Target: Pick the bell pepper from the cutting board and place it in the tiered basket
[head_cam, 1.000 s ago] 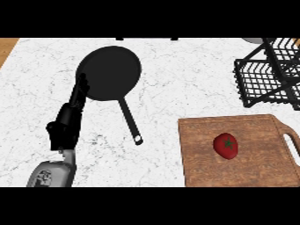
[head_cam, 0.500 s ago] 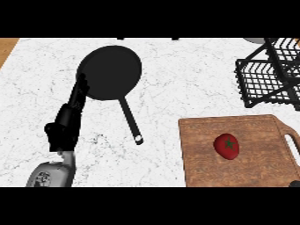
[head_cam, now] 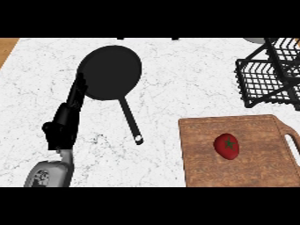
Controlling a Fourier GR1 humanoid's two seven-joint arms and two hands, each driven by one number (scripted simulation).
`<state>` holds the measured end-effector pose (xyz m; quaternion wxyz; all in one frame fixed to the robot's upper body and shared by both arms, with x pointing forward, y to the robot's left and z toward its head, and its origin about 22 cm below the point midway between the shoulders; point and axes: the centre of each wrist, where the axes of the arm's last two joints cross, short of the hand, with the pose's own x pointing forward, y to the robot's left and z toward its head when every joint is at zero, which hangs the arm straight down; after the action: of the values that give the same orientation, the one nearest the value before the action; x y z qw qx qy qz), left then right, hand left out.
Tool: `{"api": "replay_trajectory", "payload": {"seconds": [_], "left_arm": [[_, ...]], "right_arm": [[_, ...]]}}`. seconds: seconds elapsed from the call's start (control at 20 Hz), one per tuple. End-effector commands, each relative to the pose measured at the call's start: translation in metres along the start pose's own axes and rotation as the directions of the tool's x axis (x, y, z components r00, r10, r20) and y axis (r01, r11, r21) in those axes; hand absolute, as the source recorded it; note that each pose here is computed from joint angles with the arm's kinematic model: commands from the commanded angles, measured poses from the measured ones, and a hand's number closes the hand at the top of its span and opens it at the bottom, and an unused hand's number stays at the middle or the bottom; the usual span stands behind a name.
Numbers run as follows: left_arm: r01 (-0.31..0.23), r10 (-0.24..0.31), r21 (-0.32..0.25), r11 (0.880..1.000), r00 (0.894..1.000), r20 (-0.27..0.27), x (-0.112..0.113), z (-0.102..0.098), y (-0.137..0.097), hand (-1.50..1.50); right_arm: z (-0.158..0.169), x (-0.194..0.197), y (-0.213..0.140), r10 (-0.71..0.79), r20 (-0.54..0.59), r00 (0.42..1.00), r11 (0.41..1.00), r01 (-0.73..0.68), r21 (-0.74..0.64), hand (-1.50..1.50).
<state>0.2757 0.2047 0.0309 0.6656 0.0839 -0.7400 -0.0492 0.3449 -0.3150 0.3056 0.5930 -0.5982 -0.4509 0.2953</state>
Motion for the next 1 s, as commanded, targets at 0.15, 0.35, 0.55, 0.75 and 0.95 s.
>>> {"api": "replay_trajectory", "payload": {"seconds": [0.15,0.35,0.55,0.75,0.95], "left_arm": [[0.008,-0.008,0.008,1.000,1.000,-0.011,-0.001,0.009,-0.018,0.00],[-0.010,0.010,-0.019,1.000,1.000,-0.004,0.006,0.010,-0.003,0.00],[-0.001,0.001,0.000,1.000,1.000,-0.017,0.002,0.009,-0.008,0.00],[-0.015,0.015,-0.015,1.000,1.000,-0.018,0.004,0.004,-0.001,0.00],[-0.005,0.005,-0.014,1.000,1.000,-0.007,0.009,0.014,0.008,0.00]], "right_arm": [[-0.033,-0.019,0.024,-0.144,-0.140,0.980,0.987,0.152,0.048,1.50],[-0.042,-0.039,0.055,-0.271,-0.140,0.952,0.957,0.282,0.068,-1.50],[-0.045,-0.054,0.052,-0.403,-0.131,0.906,0.909,0.413,0.052,-1.50],[-0.051,-0.070,0.011,-0.578,-0.125,0.807,0.816,0.566,-0.120,-1.50],[-0.041,-0.105,0.002,-0.623,-0.221,0.751,0.781,0.581,-0.228,-1.50]]}}
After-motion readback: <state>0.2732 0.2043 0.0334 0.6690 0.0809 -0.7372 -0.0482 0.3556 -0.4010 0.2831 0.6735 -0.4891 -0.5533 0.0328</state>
